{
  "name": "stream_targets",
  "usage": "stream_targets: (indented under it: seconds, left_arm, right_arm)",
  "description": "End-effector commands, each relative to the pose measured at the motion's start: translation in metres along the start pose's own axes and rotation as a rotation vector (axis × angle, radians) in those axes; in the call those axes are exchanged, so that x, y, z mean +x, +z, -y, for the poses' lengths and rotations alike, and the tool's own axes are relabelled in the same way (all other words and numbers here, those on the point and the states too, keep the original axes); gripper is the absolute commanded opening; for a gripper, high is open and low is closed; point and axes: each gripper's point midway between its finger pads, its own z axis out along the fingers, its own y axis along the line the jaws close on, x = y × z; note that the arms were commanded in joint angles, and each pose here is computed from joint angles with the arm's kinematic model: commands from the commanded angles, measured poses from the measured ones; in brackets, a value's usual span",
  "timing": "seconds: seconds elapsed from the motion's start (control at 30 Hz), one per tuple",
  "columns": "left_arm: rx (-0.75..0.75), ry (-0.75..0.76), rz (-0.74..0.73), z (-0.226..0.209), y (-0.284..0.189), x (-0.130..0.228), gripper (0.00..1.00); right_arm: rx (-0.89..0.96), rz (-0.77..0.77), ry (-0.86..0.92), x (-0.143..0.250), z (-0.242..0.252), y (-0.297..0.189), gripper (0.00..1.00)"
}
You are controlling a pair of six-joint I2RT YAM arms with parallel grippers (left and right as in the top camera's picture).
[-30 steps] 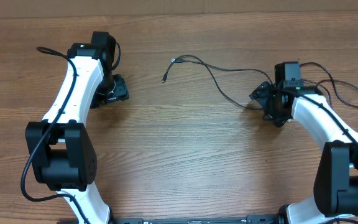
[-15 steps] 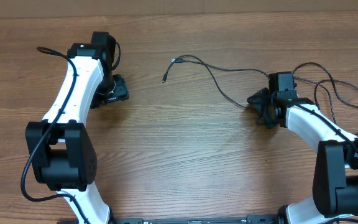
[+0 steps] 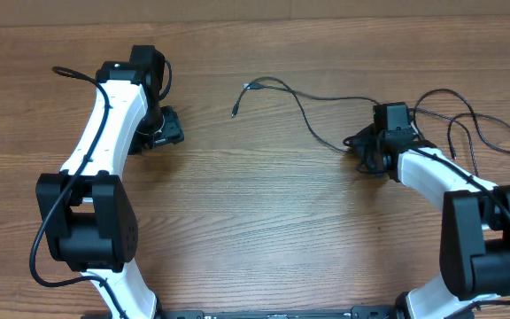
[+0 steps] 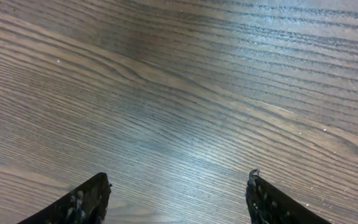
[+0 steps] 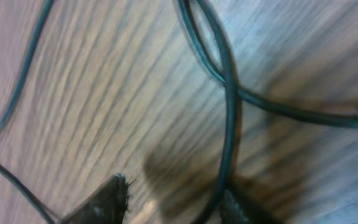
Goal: Untangle cables
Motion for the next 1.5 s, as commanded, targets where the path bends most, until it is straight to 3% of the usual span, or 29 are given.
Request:
stream_targets:
  seconds: [0.0,0.13,0.43,0.63,0.77,1.0,1.2,1.47]
  left_arm:
    - [0.017,0.032,0.021,0.003,-0.01,-0.001,0.7]
    - [0.017,0.032,0.021,0.004,-0.01,-0.001,0.7]
    - [0.018,0.032,0.022,0.003,-0.01,-0.001,0.7]
    - [0.019,0.031,0.027,0.004,-0.01,-0.002,0.7]
    - [0.018,0.032,0.025,0.004,-0.01,-0.002,0.7]
    - [0.017,0.032,0.021,0.003,-0.01,-0.001,0.7]
    - [0.016,0.034,0.018,0.003,-0.01,0.0,0.7]
    - [0.018,0.035,0.023,0.004,-0.01,-0.001,0.7]
  right_arm:
    - [-0.032,-0.063,-0.042,0.016,-0.003,0.011,0.2]
    - [-0.068,-0.078,-0.067,0.018,-0.011,0.01,0.04]
    - [-0.113,-0.195,-0.356,0.035,-0.023,-0.018,0.04]
    - [-0.291,-0.203,-0.62,0.034,-0.076,-0.104,0.04]
    - [-0.356,0.016,-0.645,-0.007,-0.109,-0.168,0.04]
    - [-0.193,0.472,-0.519,-0.102,-0.097,-0.248,0.04]
    - [-0.047,0.646,-0.357,-0.176,-0.048,-0.275,0.04]
    - [-0.12,0.8,-0.237,-0.25,-0.016,-0.358,0.04]
